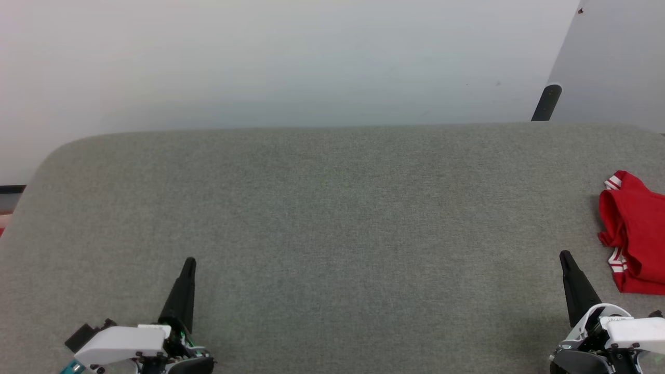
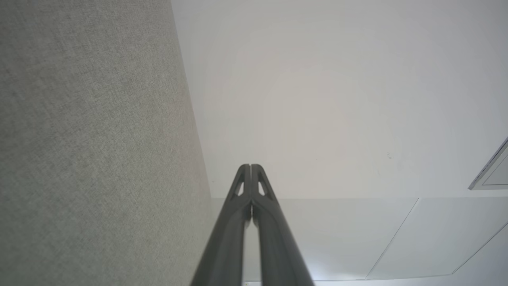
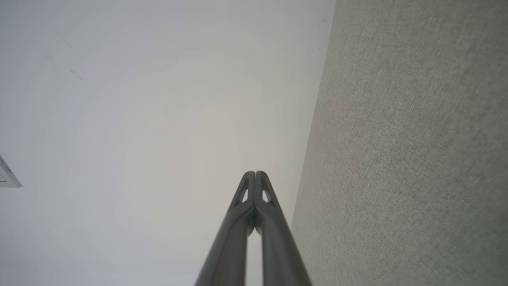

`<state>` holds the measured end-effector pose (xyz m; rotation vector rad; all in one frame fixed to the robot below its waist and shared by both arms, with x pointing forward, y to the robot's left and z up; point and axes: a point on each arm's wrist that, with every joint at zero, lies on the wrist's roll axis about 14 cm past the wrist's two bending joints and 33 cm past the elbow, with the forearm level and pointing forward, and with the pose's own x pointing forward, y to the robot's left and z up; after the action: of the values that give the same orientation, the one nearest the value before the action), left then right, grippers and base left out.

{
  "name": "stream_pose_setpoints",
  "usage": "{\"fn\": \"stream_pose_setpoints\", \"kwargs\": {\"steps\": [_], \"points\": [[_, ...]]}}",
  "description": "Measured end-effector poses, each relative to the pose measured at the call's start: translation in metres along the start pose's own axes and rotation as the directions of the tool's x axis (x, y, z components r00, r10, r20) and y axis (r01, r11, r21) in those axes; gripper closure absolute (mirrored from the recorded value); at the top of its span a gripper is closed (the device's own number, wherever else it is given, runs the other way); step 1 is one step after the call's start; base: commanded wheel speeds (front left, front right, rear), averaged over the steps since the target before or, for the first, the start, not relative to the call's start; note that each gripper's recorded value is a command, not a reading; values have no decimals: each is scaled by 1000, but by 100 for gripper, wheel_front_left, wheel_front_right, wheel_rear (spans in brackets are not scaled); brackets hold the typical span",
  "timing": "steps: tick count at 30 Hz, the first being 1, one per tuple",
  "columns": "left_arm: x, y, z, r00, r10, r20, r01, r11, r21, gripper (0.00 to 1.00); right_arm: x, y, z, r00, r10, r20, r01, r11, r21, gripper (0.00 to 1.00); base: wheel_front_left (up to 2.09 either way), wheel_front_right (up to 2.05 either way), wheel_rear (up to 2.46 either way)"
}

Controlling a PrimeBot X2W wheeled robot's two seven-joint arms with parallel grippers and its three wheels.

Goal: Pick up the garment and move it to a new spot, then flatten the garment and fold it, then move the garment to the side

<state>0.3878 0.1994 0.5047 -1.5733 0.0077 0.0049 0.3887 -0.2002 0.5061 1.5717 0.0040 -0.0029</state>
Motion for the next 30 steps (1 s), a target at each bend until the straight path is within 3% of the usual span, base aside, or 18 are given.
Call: {"fn": "stream_pose_setpoints", "kwargs": {"steps": [30], "points": [[0, 0, 0, 1000, 0, 0, 0, 1000, 0, 100, 0, 0, 0, 1000, 0, 0, 0, 1000, 0, 100, 0, 0, 0]]}}
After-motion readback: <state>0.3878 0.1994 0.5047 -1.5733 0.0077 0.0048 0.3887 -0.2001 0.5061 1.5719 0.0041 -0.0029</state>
